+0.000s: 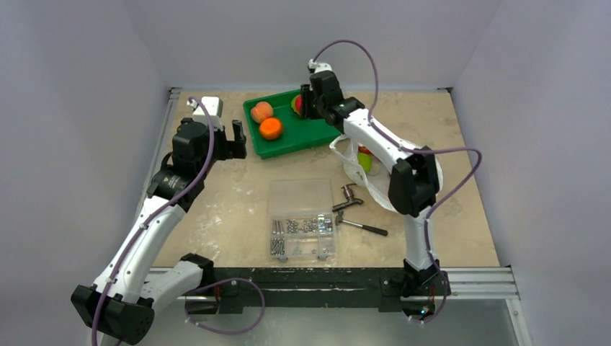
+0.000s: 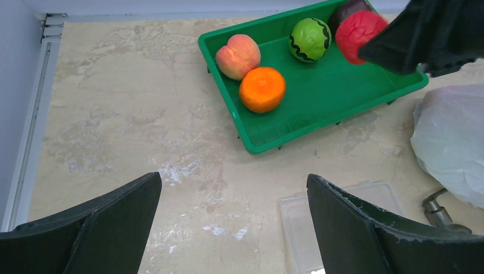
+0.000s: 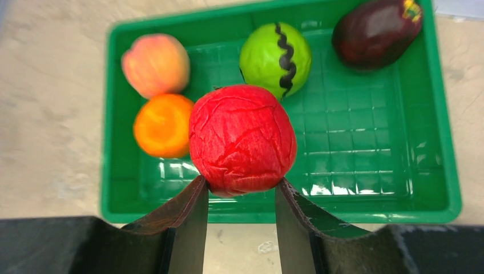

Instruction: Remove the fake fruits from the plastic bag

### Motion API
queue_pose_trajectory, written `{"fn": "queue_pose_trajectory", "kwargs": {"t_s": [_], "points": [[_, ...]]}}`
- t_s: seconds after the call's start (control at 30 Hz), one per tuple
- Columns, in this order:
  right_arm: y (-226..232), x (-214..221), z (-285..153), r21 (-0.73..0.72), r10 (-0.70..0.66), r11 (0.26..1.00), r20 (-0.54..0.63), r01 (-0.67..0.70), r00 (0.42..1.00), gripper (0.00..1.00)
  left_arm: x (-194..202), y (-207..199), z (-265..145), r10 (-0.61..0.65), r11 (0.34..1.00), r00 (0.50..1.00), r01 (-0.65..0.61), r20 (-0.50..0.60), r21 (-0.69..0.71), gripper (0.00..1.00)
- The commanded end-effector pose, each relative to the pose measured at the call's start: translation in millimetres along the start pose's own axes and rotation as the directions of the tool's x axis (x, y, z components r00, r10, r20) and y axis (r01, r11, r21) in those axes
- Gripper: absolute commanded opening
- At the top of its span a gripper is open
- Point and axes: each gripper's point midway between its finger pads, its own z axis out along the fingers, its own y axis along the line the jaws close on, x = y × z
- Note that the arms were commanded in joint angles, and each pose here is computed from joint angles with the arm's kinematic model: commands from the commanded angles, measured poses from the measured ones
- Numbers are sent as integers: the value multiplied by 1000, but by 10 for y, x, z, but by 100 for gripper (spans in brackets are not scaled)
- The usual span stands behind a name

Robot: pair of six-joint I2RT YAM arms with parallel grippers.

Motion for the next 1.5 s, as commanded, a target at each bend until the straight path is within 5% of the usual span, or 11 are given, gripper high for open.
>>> {"fn": "queue_pose_trajectory", "kwargs": {"t_s": [0.0,0.5,0.63,0.83,1.13,1.23,1.3,1.47], "points": [[106,-33,133,53,-102,993,4,102,995,19,-266,-42,-53,-29,999,997,27,67,29,100],[168,425,464,72,-186,978,-110,195,976,63,-214,-124,35,-45,996,999,43,21,83,100],[228,18,147,78,-183,979,-65,188,981,64,-179,-126,53,-44,996,999,43,10,83,100],[249,-634,-992,10,-101,995,113,101,988,65,-163,-157,64,-45,994,999,45,-1,98,100],[-784,-231,-2313,222,79,961,340,-162,937,68,-147,-244,101,-69,988,997,72,-24,135,100],[-1165,97,-2623,293,124,921,403,-256,907,60,-127,-254,108,-73,987,997,78,-37,137,100],[-1340,319,-2759,306,155,901,436,-308,886,49,-127,-258,108,-77,987,996,81,-36,139,100],[-1463,889,-2625,296,194,899,395,-324,898,46,-101,-315,135,-82,982,995,90,-58,163,100]]}}
